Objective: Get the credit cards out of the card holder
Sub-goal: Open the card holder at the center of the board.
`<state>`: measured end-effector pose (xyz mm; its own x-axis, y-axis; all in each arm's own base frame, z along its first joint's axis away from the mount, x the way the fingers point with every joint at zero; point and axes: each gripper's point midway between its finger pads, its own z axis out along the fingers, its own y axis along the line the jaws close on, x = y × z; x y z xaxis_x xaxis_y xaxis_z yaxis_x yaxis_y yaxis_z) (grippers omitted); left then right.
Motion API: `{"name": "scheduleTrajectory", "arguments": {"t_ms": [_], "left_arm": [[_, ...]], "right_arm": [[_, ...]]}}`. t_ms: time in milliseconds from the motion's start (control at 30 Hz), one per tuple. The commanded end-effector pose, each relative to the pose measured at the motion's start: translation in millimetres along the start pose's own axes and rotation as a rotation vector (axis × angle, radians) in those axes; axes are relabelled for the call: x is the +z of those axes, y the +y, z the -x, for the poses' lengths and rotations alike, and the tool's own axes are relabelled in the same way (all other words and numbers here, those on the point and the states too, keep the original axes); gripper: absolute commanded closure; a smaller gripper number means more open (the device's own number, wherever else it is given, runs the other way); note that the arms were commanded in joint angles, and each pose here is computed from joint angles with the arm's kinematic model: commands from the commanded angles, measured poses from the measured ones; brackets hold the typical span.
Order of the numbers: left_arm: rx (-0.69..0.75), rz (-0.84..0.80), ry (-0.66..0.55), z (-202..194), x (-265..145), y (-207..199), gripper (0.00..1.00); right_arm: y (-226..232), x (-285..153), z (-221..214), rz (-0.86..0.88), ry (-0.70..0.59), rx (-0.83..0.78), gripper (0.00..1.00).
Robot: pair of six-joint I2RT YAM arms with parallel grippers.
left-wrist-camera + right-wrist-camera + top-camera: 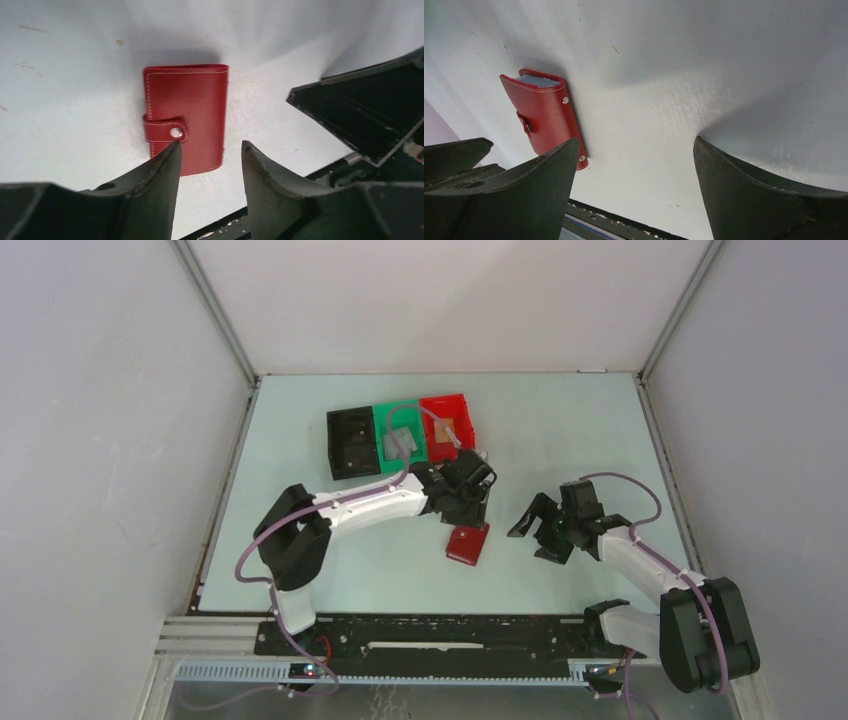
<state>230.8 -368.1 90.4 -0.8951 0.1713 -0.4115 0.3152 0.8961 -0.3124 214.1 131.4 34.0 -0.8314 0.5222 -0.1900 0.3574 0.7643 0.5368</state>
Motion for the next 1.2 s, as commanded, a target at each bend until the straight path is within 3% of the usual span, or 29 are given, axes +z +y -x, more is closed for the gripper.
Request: {"name": "scheduleTrajectory", "arguments": {"t_ms": [0, 300, 1167], "left_arm": [[0.055, 0.132, -0.041, 0, -5, 25, 0.46], [0.154, 0.211, -0.032, -9, 5, 26, 0.5], [0.216, 0.33, -0.007, -8, 34, 35, 0.59]], "right_arm": [[-4, 1, -1, -0.015, -0.002, -0.002, 0.06], [-3, 5, -1, -0.007, 0.007, 0.002, 0.06], [-2, 7, -1, -0.006, 0.01, 0.005, 0.06]]}}
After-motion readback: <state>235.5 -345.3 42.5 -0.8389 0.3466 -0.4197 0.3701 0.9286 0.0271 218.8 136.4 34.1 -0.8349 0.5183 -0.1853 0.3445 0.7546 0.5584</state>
